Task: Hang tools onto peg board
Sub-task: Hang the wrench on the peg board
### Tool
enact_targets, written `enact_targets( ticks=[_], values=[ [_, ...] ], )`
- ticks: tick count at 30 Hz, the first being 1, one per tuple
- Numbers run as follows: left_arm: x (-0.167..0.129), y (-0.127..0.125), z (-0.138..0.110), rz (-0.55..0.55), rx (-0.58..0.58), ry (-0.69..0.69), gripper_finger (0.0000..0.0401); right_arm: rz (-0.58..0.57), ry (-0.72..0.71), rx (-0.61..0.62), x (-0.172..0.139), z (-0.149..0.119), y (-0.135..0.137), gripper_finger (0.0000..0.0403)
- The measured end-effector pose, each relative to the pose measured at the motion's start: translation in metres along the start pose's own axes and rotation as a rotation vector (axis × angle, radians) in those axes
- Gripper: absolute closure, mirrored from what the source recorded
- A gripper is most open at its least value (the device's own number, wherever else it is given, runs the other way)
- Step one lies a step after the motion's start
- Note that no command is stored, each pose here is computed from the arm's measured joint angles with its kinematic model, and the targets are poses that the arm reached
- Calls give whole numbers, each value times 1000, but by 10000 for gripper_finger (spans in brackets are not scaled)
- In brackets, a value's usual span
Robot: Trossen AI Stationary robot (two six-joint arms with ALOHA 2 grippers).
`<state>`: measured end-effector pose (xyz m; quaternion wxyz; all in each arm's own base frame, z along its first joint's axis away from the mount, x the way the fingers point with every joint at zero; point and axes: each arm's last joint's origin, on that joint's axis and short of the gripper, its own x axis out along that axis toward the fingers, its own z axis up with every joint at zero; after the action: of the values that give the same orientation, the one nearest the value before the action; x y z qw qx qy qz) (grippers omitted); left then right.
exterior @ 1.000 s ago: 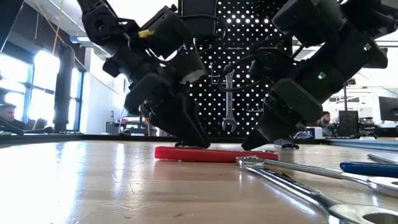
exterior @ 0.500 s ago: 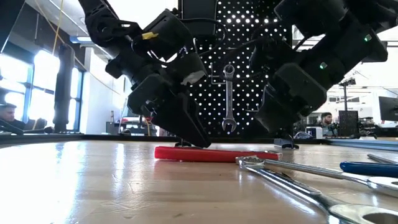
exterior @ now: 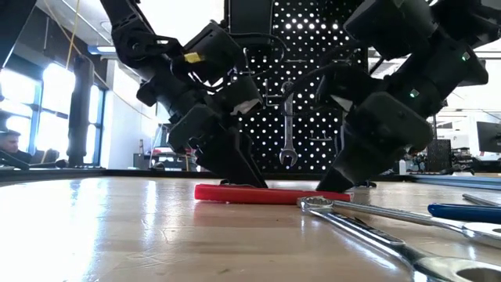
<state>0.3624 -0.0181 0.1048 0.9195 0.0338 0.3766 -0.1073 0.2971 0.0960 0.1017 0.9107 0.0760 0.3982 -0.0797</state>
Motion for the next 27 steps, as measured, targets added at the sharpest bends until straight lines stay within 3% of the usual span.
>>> enact_targets(
  ticks=[5,11,23,27],
  values=[
    [0,0,0,1,-1,-2,230,-21,9,4,7,-5,-1,294],
    [0,0,0,-6,10,1,231,-56,-36,-23,8,-2,0,384],
    [0,3,-1,0,12,2,233,-63,-77,-99,8,6,6,400],
    [-1,4,-2,5,35,12,264,-66,-62,-122,8,10,8,401]
  ],
)
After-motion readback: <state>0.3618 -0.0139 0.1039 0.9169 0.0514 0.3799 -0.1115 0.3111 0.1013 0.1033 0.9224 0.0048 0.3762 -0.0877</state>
